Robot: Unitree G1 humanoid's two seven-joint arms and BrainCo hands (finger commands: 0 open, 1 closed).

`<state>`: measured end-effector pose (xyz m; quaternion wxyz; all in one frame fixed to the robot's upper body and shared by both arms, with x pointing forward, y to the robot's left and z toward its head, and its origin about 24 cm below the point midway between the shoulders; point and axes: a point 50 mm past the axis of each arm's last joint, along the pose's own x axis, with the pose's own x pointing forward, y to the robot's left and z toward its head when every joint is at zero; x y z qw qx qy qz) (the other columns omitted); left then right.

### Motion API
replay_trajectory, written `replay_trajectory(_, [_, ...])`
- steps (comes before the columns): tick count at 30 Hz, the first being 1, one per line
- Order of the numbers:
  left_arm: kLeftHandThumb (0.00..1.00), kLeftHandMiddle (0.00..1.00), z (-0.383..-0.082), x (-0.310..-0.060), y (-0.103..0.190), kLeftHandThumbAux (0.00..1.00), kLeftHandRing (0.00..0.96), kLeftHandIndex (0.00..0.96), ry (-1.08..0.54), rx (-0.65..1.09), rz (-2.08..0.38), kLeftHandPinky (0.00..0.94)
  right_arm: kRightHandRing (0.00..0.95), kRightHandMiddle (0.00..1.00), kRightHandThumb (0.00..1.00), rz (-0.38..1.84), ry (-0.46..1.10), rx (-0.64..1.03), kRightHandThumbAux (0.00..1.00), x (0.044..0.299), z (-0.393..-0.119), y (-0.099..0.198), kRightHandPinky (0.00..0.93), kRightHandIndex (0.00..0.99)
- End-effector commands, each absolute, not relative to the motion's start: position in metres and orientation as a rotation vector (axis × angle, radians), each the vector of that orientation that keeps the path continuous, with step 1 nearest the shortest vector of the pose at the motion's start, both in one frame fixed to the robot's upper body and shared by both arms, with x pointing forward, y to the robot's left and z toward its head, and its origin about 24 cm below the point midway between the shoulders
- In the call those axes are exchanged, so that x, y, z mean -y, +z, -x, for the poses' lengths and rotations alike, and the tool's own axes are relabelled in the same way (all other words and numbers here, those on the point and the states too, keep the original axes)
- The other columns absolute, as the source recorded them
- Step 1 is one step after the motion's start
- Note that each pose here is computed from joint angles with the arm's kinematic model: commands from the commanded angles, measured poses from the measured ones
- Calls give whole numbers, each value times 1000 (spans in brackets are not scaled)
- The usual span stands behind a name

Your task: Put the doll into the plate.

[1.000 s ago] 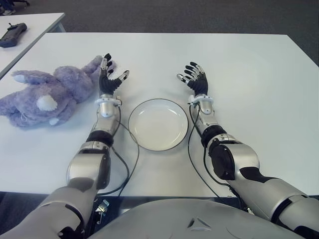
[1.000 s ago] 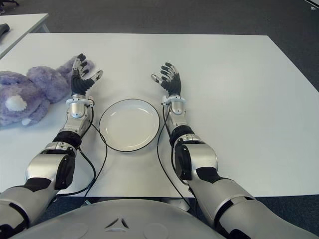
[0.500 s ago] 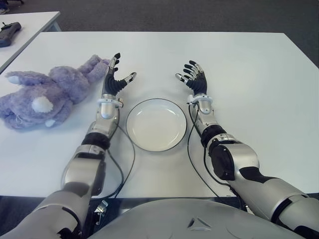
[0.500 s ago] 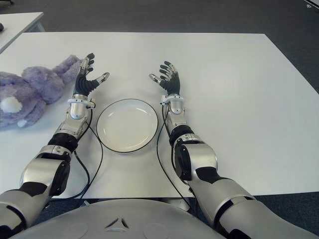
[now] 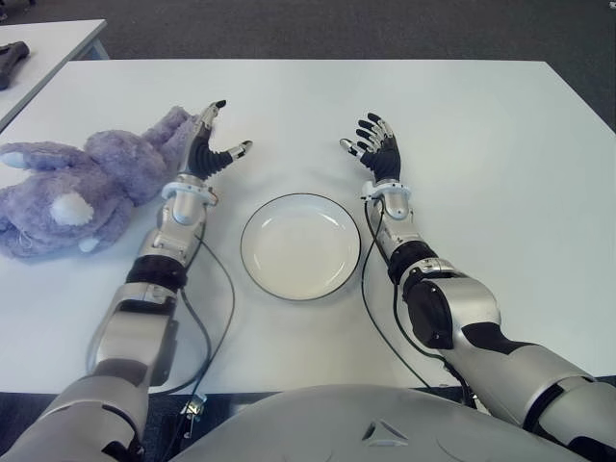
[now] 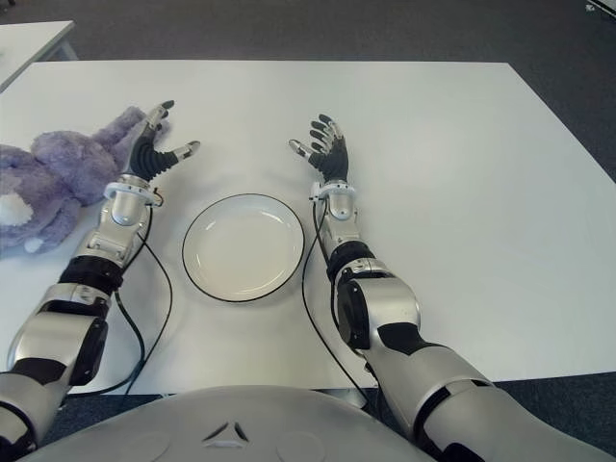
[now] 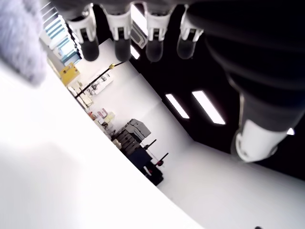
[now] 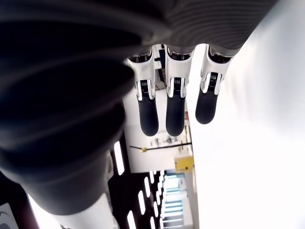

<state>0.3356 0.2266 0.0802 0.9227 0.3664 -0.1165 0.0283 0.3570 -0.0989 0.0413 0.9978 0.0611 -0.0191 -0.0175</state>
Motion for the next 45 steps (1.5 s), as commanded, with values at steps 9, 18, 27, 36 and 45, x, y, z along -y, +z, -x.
replay_trajectory(9, [244, 84, -333, -257, 119, 586, 88, 9, 52, 274, -959, 99, 188, 200, 92, -205, -21, -425, 903, 61, -280, -59, 208, 137])
replay_trajectory(18, [260, 80, -332, -270, 132, 564, 75, 3, 76, 282, -1031, 64, 218, 225, 94, -215, -23, -438, 902, 63, -280, -60, 236, 147])
replay_trajectory(27, [250, 70, -336, -269, 137, 527, 62, 6, 76, 293, -1140, 42, 213, 223, 95, -209, -19, -432, 907, 64, -281, -60, 225, 146])
replay_trajectory(36, [241, 49, -339, -262, 142, 489, 46, 0, 21, 275, -1223, 45, 227, 238, 102, -210, -17, -428, 925, 68, -281, -60, 243, 164])
replay_trajectory(45, [231, 30, -343, -248, 141, 468, 35, 0, -75, 240, -1294, 74, 217, 230, 129, -210, -7, -422, 928, 70, -282, -60, 226, 156])
